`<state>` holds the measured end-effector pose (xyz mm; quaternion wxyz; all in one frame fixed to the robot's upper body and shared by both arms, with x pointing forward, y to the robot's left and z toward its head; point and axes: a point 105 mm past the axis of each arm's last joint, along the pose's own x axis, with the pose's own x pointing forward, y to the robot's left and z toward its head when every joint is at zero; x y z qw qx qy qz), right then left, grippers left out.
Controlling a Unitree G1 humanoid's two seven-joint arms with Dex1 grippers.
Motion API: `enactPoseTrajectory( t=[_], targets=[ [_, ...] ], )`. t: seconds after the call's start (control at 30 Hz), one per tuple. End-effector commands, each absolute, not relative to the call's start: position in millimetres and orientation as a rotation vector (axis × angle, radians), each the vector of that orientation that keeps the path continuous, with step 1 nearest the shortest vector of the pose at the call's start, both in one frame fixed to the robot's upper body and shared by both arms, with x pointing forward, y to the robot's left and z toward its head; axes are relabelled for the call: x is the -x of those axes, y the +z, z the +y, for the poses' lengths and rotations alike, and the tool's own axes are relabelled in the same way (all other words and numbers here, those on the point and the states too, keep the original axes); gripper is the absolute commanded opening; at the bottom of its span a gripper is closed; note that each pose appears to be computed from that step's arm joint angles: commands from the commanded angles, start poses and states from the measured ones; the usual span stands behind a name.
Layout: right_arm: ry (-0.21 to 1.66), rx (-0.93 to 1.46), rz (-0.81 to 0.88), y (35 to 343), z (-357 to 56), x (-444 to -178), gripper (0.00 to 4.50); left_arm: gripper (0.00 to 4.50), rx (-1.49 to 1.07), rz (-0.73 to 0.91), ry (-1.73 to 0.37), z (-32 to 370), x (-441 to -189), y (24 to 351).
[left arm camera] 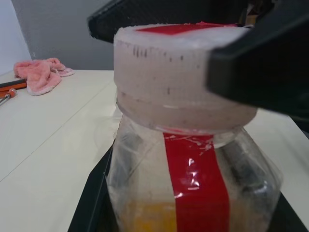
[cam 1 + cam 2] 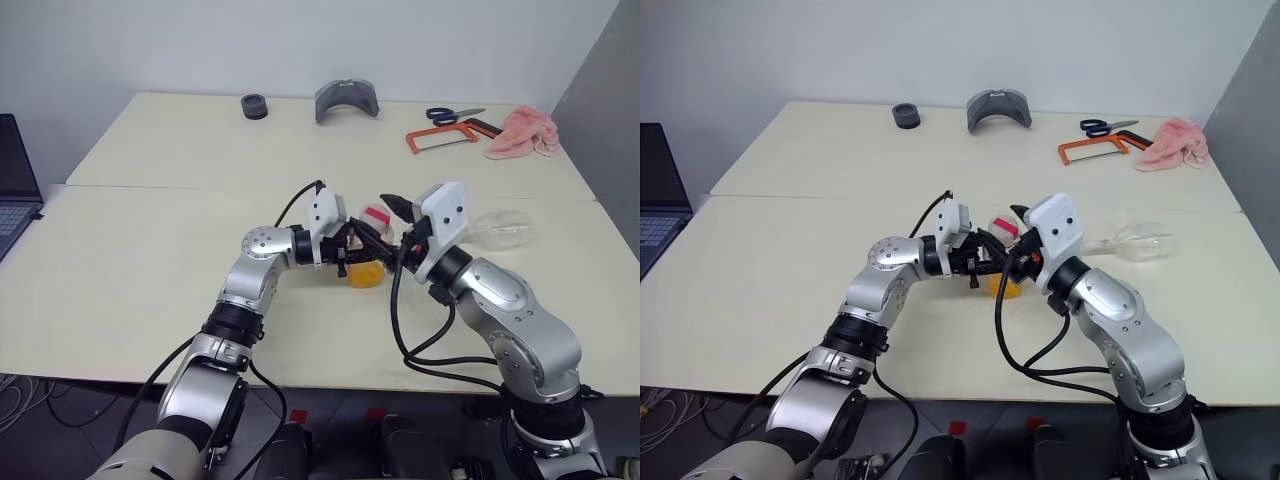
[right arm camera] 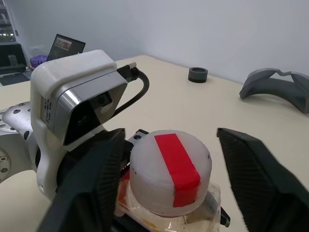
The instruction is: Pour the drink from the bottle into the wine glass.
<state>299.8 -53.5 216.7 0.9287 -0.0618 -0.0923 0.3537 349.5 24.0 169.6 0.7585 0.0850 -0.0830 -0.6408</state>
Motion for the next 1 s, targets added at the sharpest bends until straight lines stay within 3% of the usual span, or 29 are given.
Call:
enactPoseTrajectory(
  t=[0.03, 0.13, 0.3, 0.4, 0.53, 0.67, 0.9, 1.0],
  targets=[
    [0.750, 0.125, -0.237, 228.3, -52.5, -295.9, 1.86, 1.71, -0.208, -0.260, -1.401, 20.5, -348.5, 188.6],
    [0.827, 0.143, -0.261, 230.3, -45.9, -290.9, 1.87, 1.71, -0.206, -0.262, -1.403, 20.7, -348.1, 188.9],
    [1.194, 0.332, -0.335, 235.7, -37.0, -271.6, 1.87, 1.71, -0.223, -0.223, -1.490, 22.6, -340.9, 185.4],
    [1.411, 0.447, -0.261, 238.7, -46.2, -270.4, 1.87, 1.71, -0.260, -0.203, -1.549, 24.6, -336.6, 184.0],
    [1.488, 0.446, -0.166, 239.7, -52.2, -273.6, 1.87, 1.71, -0.270, -0.208, -1.550, 25.2, -338.7, 185.1],
    [1.346, 0.441, -0.205, 245.5, -64.3, -285.5, 1.87, 1.71, -0.250, -0.219, -1.526, 23.7, -340.5, 186.3],
    [1.046, 0.269, -0.320, 261.4, -78.2, -274.5, 4.30, 1.70, -0.232, -0.235, -1.432, 24.7, -349.2, 186.1],
    [0.950, 0.210, -0.305, 252.0, -70.0, -266.7, 4.35, 1.70, -0.235, -0.246, -1.398, 23.8, -353.7, 186.7]
  ],
)
